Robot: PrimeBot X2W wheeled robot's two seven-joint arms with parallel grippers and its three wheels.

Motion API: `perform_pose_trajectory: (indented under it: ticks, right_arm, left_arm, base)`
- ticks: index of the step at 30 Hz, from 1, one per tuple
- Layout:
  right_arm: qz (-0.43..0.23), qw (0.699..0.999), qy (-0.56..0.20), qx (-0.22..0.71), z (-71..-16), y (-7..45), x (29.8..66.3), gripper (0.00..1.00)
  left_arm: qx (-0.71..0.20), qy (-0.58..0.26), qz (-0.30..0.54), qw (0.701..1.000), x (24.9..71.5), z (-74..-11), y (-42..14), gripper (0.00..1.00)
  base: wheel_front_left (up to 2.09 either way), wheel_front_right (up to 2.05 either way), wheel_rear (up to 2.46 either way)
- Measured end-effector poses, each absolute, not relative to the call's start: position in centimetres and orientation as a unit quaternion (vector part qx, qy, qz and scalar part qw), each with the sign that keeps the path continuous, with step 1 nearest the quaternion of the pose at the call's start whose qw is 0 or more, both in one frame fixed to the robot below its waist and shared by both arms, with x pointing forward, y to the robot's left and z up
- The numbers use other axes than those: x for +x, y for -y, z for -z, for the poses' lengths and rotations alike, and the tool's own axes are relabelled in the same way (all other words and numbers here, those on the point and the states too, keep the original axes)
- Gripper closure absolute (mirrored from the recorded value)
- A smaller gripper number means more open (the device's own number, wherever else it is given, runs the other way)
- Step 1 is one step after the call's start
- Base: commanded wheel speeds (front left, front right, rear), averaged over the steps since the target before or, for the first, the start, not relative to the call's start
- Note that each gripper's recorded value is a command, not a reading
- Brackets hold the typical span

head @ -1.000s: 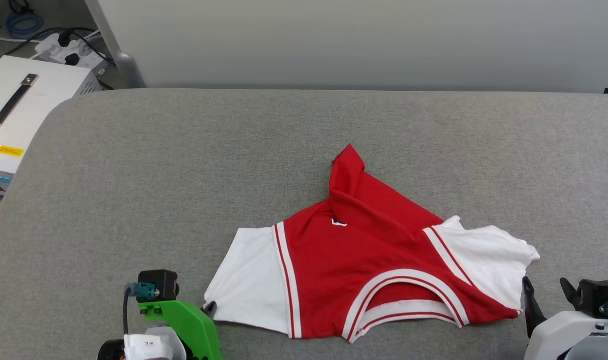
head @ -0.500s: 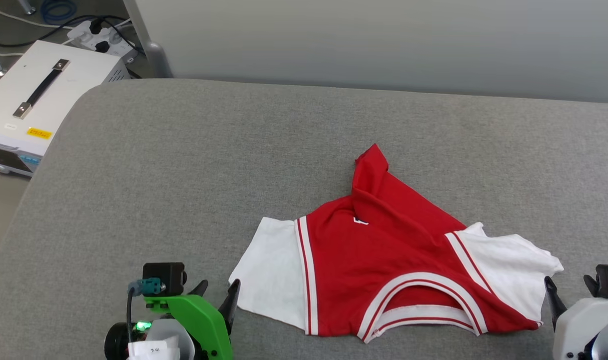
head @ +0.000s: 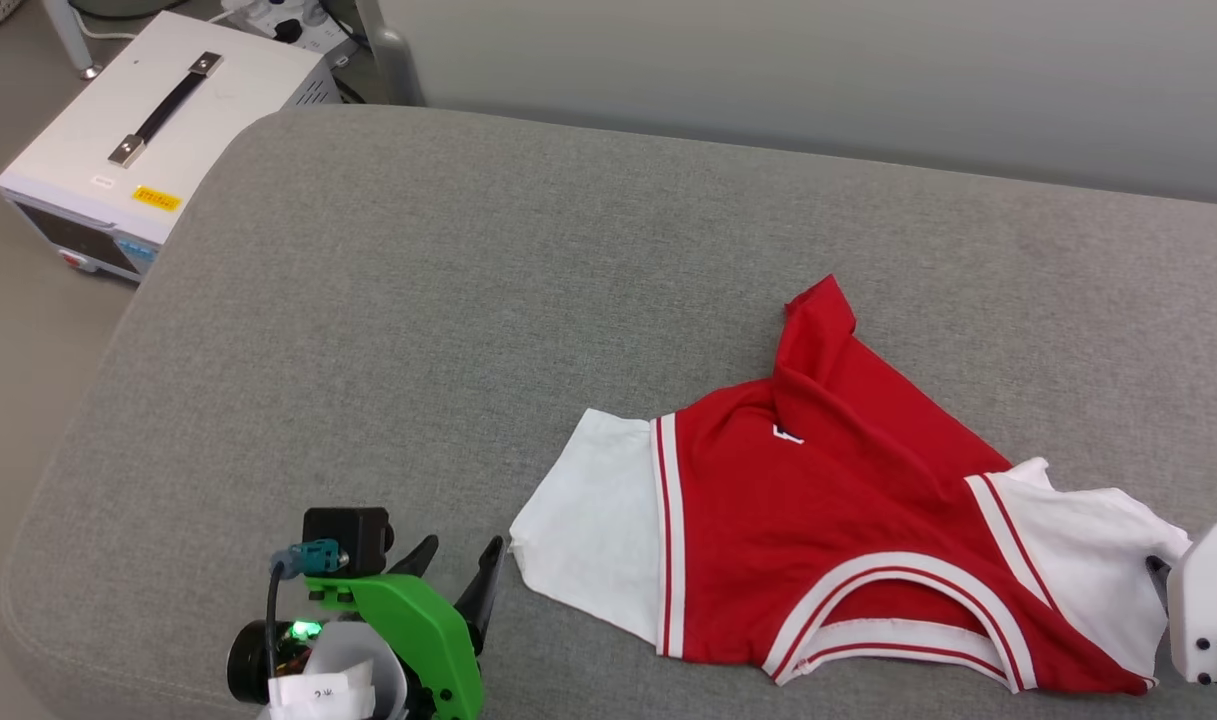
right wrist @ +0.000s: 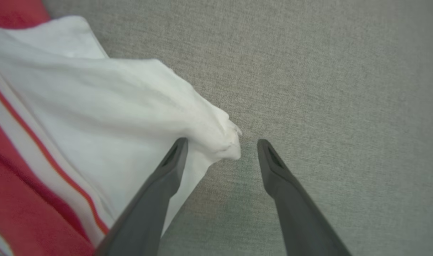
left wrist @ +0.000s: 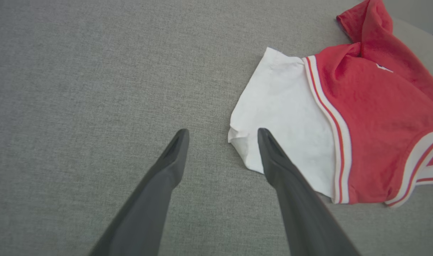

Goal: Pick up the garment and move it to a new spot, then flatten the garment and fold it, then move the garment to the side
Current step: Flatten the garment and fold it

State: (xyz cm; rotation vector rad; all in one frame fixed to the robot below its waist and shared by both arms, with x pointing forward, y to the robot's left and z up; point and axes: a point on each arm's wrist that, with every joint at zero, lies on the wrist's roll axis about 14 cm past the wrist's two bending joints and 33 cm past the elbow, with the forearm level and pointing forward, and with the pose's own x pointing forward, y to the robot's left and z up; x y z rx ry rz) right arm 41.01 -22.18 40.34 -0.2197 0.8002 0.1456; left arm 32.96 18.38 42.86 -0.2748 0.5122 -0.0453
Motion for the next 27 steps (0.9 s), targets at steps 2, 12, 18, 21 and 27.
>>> perform_pose_trajectory:
  ticks: [2,12,18,21,27]
  right_arm:
    - [-0.072,0.905,-0.406,-0.108,-39.4,22.1,41.2,0.00]
    - [-0.086,0.890,-0.432,-0.114,-36.7,21.4,41.7,0.00]
    - [-0.086,0.887,-0.441,-0.107,-36.2,21.5,40.8,1.00]
    - [-0.082,0.894,-0.430,-0.093,-36.5,21.4,40.5,1.00]
    - [-0.053,0.914,-0.398,-0.065,-38.1,22.8,38.9,1.00]
  left_arm:
    - [-0.136,-0.256,0.017,0.957,32.8,-42.6,-18.6,0.00]
    - [-0.138,-0.271,0.003,0.953,32.4,-41.7,-19.3,0.00]
    - [-0.136,-0.270,0.008,0.953,32.6,-41.8,-19.1,0.00]
    - [-0.135,-0.267,0.014,0.954,32.8,-42.0,-18.8,0.00]
    - [-0.134,-0.258,0.028,0.956,33.0,-42.7,-18.1,0.00]
  base:
    - [0.00,0.00,0.00]
    - [0.00,0.00,0.00]
    - [0.00,0.00,0.00]
    - [0.00,0.00,0.00]
    - [0.00,0.00,0.00]
